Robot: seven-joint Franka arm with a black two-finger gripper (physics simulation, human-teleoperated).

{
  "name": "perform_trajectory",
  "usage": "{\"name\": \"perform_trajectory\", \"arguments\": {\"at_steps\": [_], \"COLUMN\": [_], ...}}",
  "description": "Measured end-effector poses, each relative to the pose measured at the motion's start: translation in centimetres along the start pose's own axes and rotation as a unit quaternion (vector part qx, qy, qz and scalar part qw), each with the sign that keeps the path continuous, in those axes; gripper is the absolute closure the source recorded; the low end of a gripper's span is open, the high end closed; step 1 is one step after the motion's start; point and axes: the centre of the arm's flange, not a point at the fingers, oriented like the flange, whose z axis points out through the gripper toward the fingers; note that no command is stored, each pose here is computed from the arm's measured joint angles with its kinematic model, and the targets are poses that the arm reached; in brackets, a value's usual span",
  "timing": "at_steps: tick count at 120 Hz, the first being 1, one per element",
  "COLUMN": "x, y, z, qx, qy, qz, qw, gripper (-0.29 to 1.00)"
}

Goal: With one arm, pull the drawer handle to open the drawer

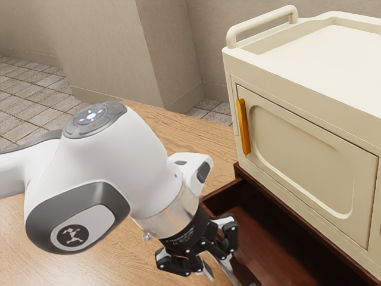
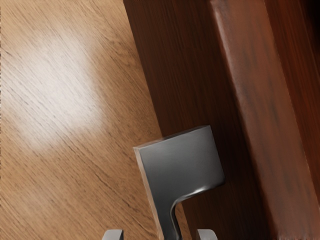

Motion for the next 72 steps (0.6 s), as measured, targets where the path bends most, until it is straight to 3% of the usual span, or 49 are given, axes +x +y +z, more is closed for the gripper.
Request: {"name": "perform_trajectory", "arguments": {"at_steps": [72], "x": [-1.1], "y": [-1.8], "z": [-0.1], "qx": [-0.003], "qy": [-0.003], "qz": [0.003], "qw": [1.000], "gripper": [0.57]}}
